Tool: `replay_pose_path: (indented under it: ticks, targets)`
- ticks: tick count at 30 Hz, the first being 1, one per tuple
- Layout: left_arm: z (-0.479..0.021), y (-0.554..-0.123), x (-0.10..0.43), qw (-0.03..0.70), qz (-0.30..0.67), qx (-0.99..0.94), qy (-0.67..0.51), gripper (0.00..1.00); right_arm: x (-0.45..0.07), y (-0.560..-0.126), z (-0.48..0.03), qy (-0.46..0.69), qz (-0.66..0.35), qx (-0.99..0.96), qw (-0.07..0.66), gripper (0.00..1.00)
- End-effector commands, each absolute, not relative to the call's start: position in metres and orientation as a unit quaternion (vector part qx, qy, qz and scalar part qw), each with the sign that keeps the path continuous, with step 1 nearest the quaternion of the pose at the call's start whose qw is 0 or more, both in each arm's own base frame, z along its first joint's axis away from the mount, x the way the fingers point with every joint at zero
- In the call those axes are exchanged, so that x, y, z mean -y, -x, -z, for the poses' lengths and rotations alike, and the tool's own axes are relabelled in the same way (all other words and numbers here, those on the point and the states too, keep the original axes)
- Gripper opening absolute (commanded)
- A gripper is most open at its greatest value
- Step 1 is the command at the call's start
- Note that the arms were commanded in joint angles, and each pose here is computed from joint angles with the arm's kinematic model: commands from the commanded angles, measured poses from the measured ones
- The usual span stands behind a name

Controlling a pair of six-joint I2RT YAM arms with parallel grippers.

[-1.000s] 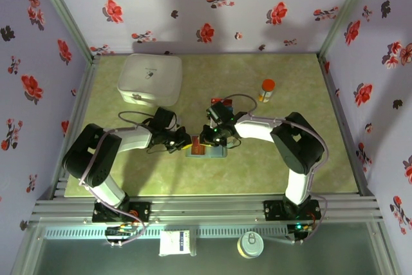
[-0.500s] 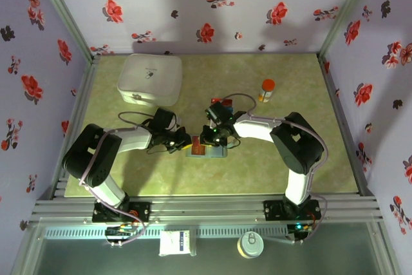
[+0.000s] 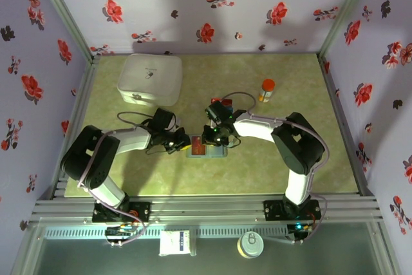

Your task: Take the credit cards out of the card holder

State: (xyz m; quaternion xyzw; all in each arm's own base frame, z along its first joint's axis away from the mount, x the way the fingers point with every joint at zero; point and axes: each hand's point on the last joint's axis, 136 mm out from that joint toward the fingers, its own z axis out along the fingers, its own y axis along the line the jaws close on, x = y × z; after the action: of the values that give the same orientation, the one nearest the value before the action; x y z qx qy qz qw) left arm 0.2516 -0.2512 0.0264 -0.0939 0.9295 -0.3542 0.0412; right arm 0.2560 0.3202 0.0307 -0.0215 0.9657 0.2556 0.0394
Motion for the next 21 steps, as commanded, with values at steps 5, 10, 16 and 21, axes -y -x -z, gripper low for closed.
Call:
replay_pose_path:
  ticks: [5, 10, 16, 21]
  targets:
    - [-0.034, -0.251, 0.249, 0.041, 0.340, -0.935, 0.089, 0.04, -0.328, -0.257, -0.056, 0.031, -0.284, -0.957, 0.058, 0.21]
    - [-0.027, -0.250, 0.250, 0.033, 0.337, -0.937, 0.088, 0.01, -0.334, -0.256, -0.055, 0.030, -0.299, -0.952, 0.051, 0.21]
    - [-0.027, -0.251, 0.254, 0.033, 0.345, -0.934, 0.086, 0.01, -0.336, -0.253, -0.047, 0.027, -0.304, -0.951, 0.038, 0.21]
    - [-0.021, -0.250, 0.251, 0.026, 0.332, -0.939, 0.088, 0.00, -0.334, -0.252, -0.041, 0.025, -0.298, -0.954, 0.033, 0.21]
